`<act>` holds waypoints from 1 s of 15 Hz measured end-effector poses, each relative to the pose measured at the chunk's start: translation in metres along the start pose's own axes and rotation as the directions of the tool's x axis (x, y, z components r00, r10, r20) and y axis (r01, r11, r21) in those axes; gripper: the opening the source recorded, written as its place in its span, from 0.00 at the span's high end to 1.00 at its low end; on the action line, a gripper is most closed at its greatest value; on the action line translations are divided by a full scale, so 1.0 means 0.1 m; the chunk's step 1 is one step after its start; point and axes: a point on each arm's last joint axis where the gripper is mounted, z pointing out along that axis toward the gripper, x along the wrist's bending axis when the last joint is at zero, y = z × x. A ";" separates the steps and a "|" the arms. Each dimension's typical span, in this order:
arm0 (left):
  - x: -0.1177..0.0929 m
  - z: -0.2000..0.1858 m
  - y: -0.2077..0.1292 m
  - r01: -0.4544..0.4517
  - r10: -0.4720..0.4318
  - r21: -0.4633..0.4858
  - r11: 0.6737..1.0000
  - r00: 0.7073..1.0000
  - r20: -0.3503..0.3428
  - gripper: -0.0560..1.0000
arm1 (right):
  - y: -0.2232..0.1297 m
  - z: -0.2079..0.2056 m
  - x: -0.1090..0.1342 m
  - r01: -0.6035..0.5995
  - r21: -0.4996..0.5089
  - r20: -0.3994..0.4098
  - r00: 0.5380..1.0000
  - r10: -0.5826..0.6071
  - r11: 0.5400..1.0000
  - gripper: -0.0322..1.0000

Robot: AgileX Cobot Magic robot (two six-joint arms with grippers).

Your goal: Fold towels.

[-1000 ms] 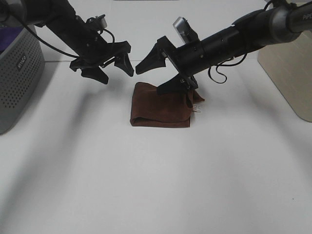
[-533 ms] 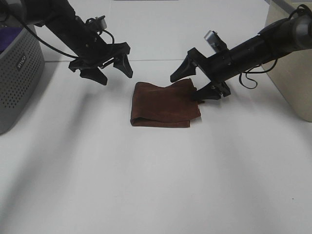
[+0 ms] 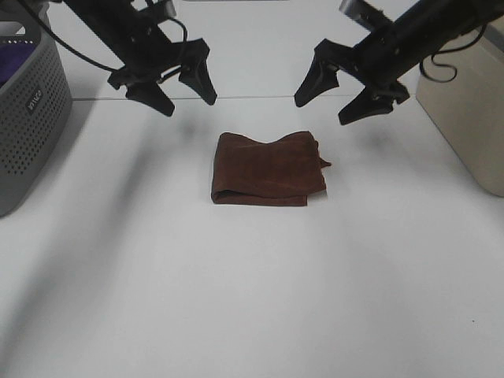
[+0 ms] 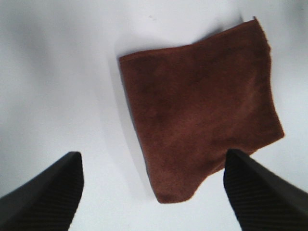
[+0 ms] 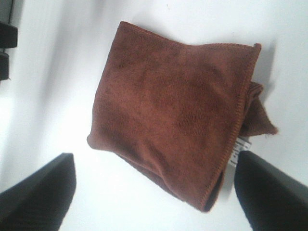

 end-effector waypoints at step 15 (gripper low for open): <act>-0.91 -2.87 -1.34 -0.242 0.121 -0.305 0.921 0.923 -0.365 0.24 | -1.31 -1.62 1.00 0.114 0.093 0.435 0.889 -0.143 0.989 0.14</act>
